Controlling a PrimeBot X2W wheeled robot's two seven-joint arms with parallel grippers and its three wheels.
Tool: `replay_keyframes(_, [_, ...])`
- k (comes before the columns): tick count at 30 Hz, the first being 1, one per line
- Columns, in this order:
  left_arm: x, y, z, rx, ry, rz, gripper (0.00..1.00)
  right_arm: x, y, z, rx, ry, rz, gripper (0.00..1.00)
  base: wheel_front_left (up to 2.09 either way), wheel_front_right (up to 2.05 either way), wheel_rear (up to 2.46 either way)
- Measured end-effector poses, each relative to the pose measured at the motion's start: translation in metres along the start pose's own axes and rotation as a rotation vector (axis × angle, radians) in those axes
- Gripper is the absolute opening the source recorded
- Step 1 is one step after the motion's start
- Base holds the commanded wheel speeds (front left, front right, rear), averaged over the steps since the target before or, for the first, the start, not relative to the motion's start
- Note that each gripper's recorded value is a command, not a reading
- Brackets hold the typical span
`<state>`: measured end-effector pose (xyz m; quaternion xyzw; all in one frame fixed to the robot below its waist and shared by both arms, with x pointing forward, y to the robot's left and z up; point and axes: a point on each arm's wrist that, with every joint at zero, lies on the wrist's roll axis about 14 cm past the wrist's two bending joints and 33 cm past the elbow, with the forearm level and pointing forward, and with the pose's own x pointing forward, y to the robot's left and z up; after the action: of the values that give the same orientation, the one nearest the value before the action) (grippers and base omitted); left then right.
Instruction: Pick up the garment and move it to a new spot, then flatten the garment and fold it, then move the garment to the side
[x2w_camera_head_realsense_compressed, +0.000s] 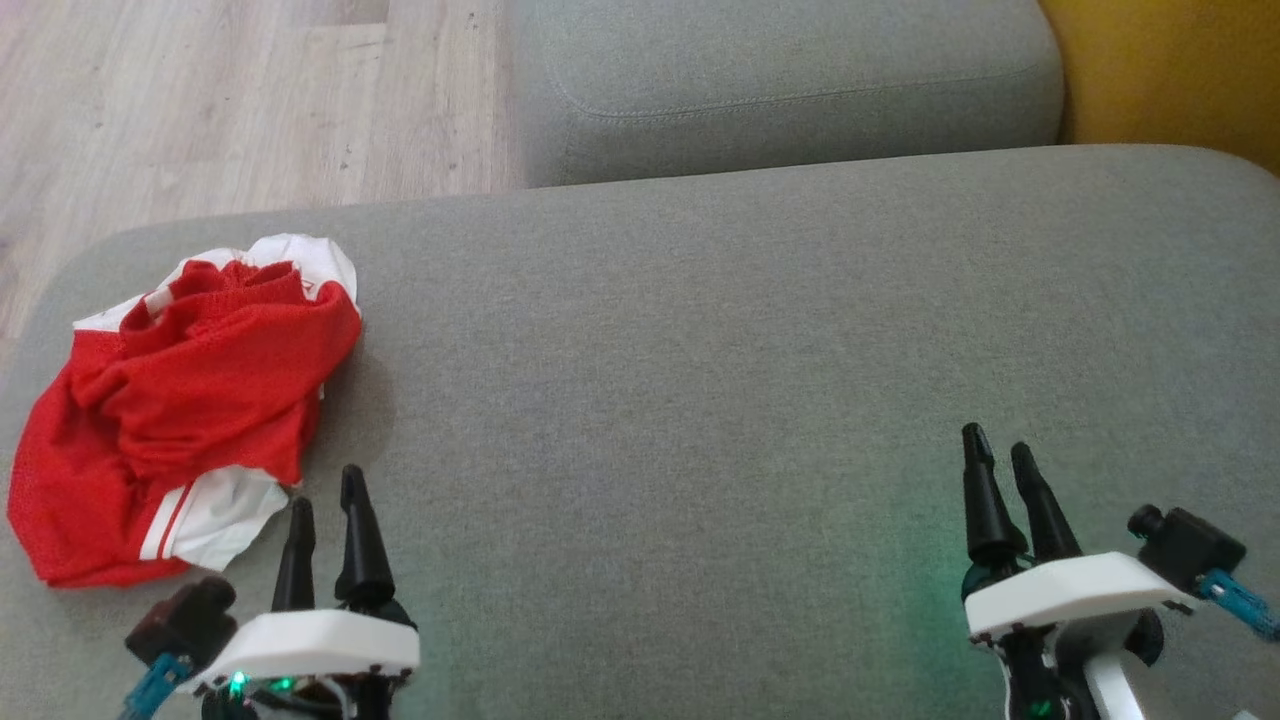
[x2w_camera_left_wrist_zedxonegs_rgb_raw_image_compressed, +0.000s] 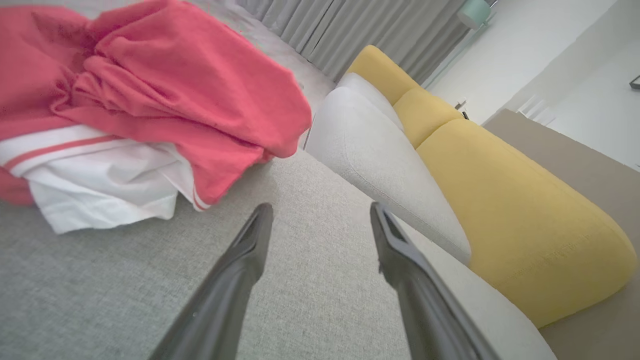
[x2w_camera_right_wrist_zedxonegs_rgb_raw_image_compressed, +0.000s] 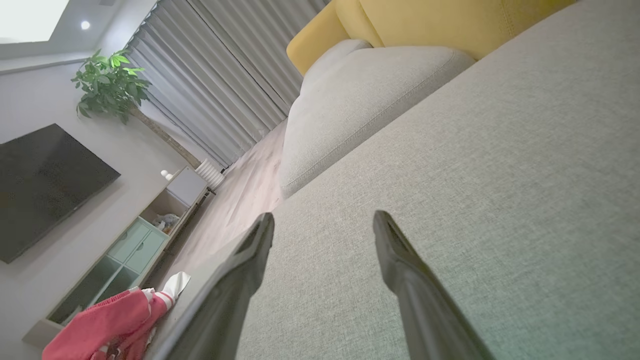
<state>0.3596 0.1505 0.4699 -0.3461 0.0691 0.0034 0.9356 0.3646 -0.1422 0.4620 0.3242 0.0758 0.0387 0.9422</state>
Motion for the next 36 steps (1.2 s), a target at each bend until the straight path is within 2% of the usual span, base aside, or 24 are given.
replay_keyframes(21, [0.000, -0.023, 0.003, 0.252, -0.053, -0.078, 1.00, -0.002, 0.004, 0.005, -0.260, -0.030, 0.029, 1.00, 0.00, 0.00, 0.00])
replay_keyframes(36, [-0.002, -0.020, 0.000, 0.478, -0.080, -0.049, 1.00, -0.005, 0.019, 0.003, -0.461, -0.050, 0.095, 1.00, 0.00, 0.00, 0.00])
